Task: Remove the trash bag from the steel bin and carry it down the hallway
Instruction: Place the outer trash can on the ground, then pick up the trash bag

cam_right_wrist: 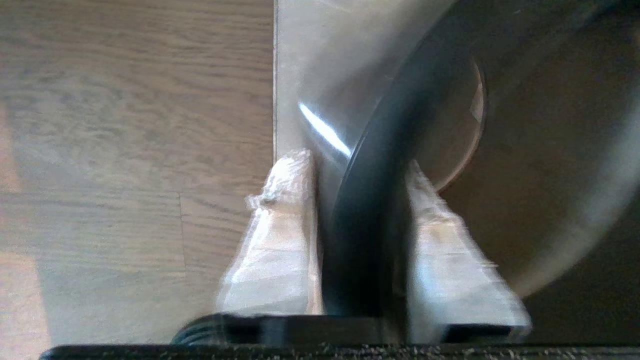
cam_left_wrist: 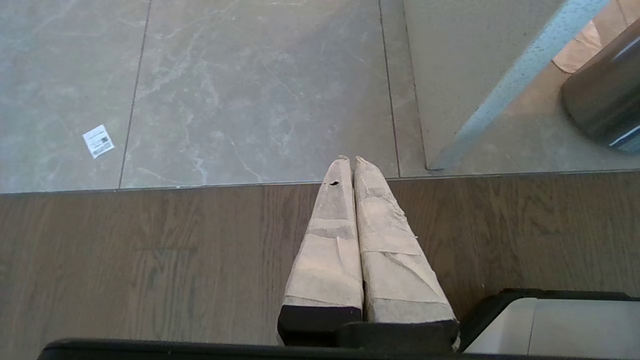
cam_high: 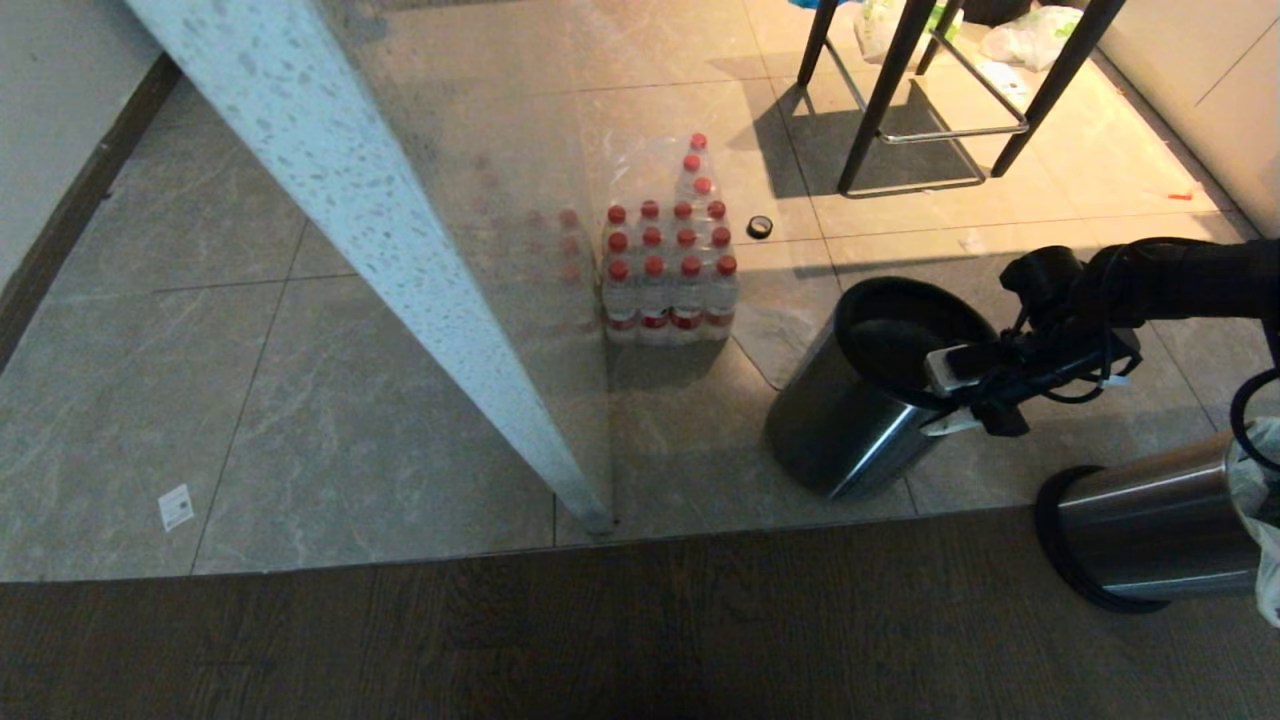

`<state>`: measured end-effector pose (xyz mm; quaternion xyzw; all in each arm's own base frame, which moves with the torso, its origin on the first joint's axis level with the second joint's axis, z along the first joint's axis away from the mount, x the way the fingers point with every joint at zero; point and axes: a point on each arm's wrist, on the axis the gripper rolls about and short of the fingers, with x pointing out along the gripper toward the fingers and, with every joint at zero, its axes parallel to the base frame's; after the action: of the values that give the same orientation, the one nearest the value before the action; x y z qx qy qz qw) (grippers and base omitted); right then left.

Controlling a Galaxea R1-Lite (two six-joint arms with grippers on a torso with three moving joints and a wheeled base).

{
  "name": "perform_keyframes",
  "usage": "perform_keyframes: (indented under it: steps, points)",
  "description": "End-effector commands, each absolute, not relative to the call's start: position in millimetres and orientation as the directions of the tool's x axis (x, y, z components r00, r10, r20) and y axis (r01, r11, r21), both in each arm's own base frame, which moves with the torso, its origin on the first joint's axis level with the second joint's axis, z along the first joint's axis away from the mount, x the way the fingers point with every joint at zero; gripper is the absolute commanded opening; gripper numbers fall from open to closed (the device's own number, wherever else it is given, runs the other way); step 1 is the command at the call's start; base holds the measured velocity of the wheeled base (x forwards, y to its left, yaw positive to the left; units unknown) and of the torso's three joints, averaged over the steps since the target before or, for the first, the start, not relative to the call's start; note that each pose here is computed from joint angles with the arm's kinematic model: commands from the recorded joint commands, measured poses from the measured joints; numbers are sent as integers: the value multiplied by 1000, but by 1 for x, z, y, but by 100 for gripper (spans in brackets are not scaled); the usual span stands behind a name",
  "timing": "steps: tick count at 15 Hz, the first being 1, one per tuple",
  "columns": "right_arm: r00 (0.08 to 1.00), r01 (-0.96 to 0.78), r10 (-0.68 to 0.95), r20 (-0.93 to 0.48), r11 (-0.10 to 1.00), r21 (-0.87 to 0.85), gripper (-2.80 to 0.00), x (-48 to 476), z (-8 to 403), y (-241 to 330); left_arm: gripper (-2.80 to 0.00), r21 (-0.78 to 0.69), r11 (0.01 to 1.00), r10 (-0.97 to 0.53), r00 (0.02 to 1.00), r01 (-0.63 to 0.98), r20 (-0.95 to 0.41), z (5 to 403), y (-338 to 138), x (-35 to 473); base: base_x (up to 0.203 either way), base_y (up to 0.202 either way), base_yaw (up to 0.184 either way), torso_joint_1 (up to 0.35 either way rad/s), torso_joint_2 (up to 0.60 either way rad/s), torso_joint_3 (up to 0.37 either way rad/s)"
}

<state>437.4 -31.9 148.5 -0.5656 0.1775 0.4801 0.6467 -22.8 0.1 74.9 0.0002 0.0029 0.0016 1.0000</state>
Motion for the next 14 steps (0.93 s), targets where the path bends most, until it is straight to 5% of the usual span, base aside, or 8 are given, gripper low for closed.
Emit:
perform_keyframes:
  steps: [1, 4, 7, 10, 11, 12, 14]
  points:
    - [461, -832, 417, -783, -102, -545, 0, 439, 142, -34, -280, 0, 1000, 3, 1000, -3, -6, 75, 0, -23, 0, 0, 0, 0, 0, 0]
    - [455, -836, 430, -780, -94, -540, 0, 443, 133, -36, -280, 0, 1000, 3, 1000, -3, -6, 75, 0, -23, 0, 0, 0, 0, 0, 0]
    - [526, -806, 396, -753, -49, -589, 0, 426, 167, -59, -280, 0, 1000, 3, 1000, -3, -6, 75, 0, -23, 0, 0, 0, 0, 0, 0]
    - [522, -853, 365, -771, 235, -466, 0, 388, 201, -90, -280, 0, 1000, 4, 1000, -4, -6, 75, 0, -23, 0, 0, 0, 0, 0, 0]
    - [541, -834, 358, -761, 347, -430, -207, 379, 211, -98, -280, 0, 1000, 3, 1000, -3, -6, 75, 0, -23, 0, 0, 0, 0, 0, 0]
    - [577, -794, 336, -745, 444, -415, -280, 368, 224, -108, -280, 0, 1000, 5, 1000, -5, -6, 75, 0, -23, 0, 0, 0, 0, 0, 0]
    - [619, -729, 285, -732, 554, -402, -280, 346, 239, -128, -280, 0, 1000, 3, 1000, -3, -6, 75, 0, -23, 0, 0, 0, 0, 0, 0]
